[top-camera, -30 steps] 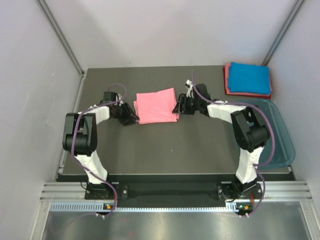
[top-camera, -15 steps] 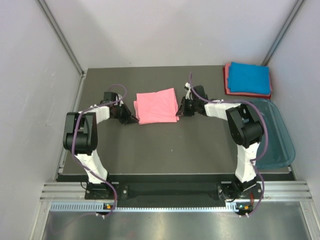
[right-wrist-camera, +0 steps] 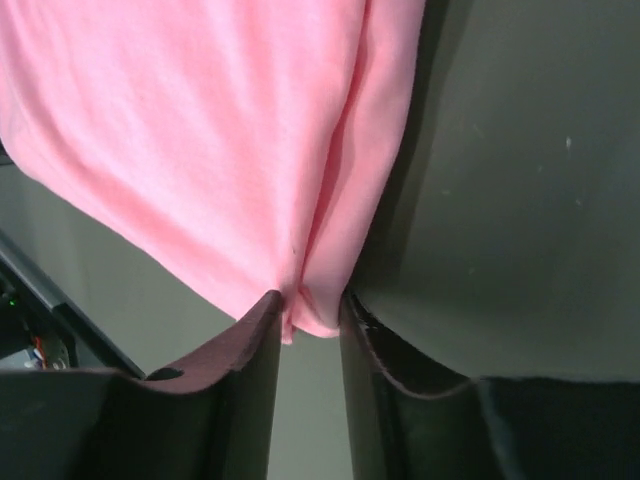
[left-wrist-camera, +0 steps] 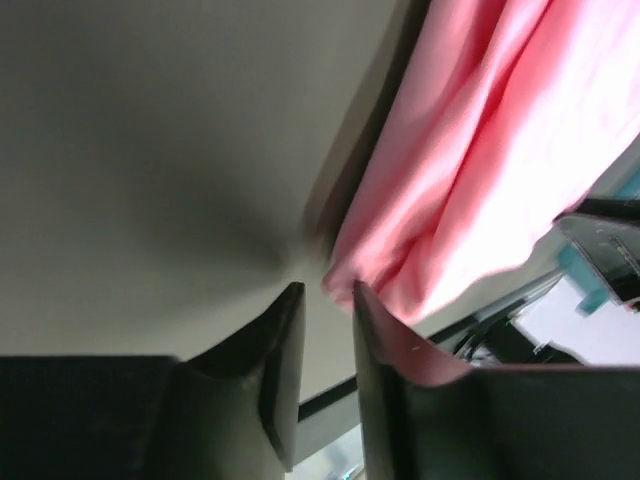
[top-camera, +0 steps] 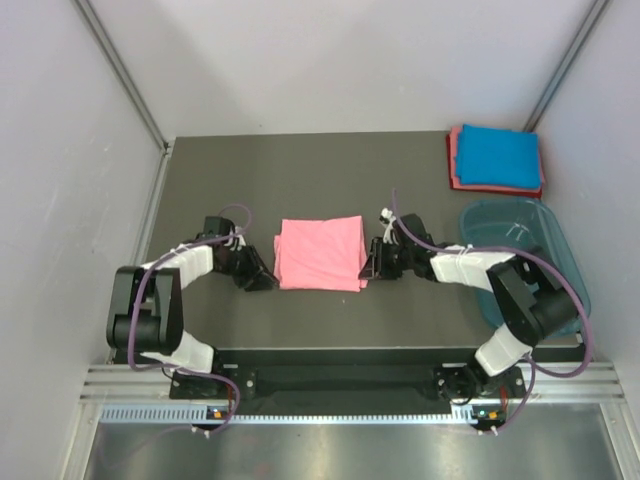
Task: Fold and stack the t-shirts
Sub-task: Fold the tshirt
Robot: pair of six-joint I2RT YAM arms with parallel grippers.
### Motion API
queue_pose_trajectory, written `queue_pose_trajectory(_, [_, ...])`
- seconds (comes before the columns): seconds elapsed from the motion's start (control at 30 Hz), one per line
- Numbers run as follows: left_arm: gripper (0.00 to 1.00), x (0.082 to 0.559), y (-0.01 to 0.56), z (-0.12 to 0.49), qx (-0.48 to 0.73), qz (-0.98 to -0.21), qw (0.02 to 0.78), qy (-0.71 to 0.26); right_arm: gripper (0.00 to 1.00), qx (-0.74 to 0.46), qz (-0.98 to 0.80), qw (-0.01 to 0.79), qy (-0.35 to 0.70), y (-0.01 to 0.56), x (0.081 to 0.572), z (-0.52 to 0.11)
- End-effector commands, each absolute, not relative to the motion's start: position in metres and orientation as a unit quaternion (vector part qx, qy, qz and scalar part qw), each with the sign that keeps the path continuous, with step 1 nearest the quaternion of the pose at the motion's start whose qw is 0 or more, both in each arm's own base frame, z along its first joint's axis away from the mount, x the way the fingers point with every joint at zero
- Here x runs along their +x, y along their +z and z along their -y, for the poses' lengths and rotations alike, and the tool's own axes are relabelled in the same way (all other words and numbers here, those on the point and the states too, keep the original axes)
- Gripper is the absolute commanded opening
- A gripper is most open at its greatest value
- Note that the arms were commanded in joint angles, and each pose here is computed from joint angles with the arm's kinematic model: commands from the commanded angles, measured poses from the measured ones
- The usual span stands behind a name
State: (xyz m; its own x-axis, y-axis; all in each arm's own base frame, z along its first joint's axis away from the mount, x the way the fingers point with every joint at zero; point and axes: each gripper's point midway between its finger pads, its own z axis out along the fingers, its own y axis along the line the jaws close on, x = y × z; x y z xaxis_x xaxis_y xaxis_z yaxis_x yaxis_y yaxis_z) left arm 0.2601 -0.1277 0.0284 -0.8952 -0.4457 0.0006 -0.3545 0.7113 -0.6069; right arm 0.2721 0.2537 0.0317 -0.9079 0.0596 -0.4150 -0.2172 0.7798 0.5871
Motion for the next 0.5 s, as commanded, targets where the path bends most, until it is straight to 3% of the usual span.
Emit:
queue_pose_trajectory(0.0, [0.35, 0.271, 0.054, 0.125, -0.198, -0.921, 0.117, -0.315, 0.32, -0.048, -0.902, 0.249, 0.35, 0.056, 0.276, -0.259])
queue_pose_trajectory(0.17, [0.41, 0.325, 0.086, 0.123, -0.183, -0.915, 0.168, -0.318, 0.57, -0.077, -0.897, 0.277, 0.337, 0.079, 0.298, -0.258])
queue_pose_trajectory(0.33, [0.41, 0.395, 0.106, 0.125, -0.154, -0.902, 0.233, -0.33, 0.65, -0.092, -0.89, 0.309, 0.323, 0.094, 0.34, -0.25])
queue_pose_trajectory(0.47, [0.42, 0.427, 0.091, 0.128, -0.134, -0.901, 0.233, -0.341, 0.67, -0.105, -0.88, 0.314, 0.34, 0.095, 0.371, -0.247])
